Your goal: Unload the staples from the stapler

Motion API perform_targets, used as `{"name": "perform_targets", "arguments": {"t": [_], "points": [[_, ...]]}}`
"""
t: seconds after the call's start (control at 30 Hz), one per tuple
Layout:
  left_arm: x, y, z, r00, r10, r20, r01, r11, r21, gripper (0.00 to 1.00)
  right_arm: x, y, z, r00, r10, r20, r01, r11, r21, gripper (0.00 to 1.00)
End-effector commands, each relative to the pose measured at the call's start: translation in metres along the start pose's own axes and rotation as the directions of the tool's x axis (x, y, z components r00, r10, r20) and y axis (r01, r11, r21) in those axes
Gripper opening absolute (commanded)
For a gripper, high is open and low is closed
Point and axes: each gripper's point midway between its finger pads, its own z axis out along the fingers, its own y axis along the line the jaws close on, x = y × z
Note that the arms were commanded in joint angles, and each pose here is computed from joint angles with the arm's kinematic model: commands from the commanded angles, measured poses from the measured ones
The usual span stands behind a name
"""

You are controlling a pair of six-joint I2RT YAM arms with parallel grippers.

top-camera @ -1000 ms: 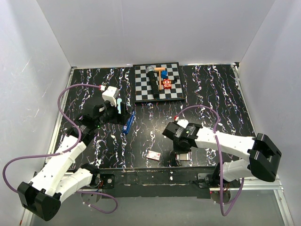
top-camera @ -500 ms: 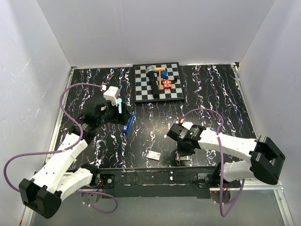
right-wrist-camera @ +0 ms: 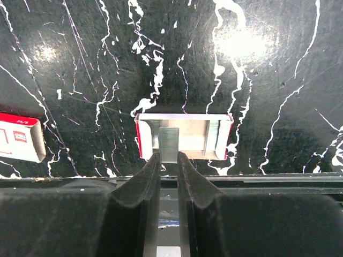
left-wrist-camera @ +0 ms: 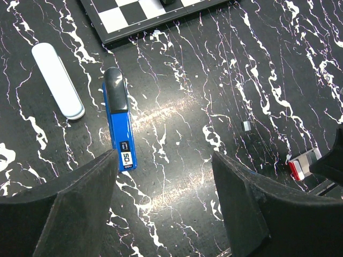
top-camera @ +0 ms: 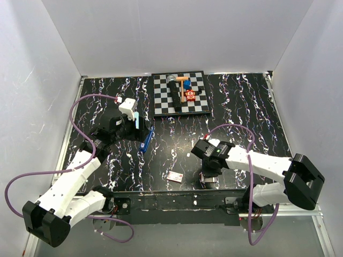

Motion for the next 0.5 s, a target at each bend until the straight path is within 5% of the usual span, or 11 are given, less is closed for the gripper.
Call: {"name": "perform_targets", "arguments": {"t": [0.0,0.47], "points": [[-0.0015,-0.0005,-0.0012,1.000,0.009,0.012,-0.009,1.000,0.002,0.70,0.0011,-0.0009,0.0033,1.000,-0.001,-0.013,0.001,1.000,0.004,0.20],[-0.0031,-0.0010,-0.0025,1.000,0.009,0.018,-0.009,1.000,0.003,0.70,0.0091,-0.0050,0.0065,0.999,-0.001,-0.043,0.002,1.000,0.012,0.19]]}}
